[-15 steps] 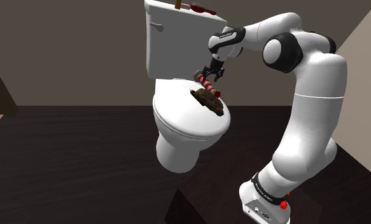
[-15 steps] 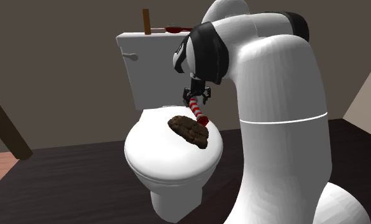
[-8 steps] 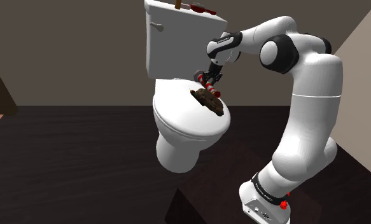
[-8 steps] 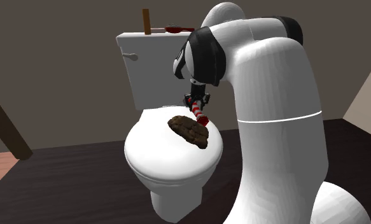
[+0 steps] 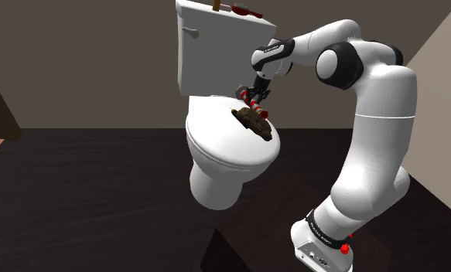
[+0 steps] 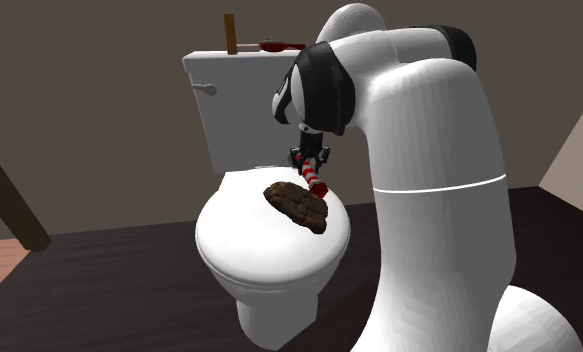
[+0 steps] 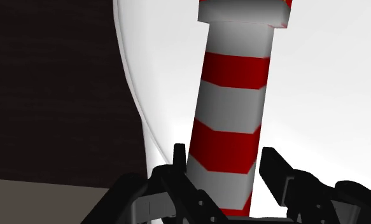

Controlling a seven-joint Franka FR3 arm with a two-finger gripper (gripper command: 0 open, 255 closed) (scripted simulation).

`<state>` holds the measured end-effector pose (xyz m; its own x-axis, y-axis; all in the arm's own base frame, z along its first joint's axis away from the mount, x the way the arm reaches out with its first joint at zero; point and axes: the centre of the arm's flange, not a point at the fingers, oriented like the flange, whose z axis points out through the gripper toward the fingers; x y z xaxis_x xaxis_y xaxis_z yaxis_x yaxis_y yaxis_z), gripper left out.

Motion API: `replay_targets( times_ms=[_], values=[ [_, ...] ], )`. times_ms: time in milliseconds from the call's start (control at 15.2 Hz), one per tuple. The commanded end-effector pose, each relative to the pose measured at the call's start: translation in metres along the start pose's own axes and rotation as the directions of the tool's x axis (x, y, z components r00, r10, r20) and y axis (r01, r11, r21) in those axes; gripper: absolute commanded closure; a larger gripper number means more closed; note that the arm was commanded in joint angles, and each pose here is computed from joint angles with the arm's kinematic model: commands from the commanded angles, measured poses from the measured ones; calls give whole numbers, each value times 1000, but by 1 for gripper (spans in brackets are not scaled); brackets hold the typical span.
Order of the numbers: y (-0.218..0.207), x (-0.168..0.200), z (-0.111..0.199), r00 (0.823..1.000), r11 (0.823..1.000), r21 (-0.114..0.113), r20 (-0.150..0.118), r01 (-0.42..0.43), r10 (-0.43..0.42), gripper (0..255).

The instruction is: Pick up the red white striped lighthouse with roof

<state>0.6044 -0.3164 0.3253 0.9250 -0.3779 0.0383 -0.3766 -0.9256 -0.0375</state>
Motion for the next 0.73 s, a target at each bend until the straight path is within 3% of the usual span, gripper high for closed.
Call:
replay_targets(
  times_ms=[0, 660],
  values=[
    [0, 0, 2, 1000, 1000, 0, 2, 0, 0, 255],
    [-2, 2, -51, 1000, 1000, 0, 2, 0, 0, 255]
  ],
)
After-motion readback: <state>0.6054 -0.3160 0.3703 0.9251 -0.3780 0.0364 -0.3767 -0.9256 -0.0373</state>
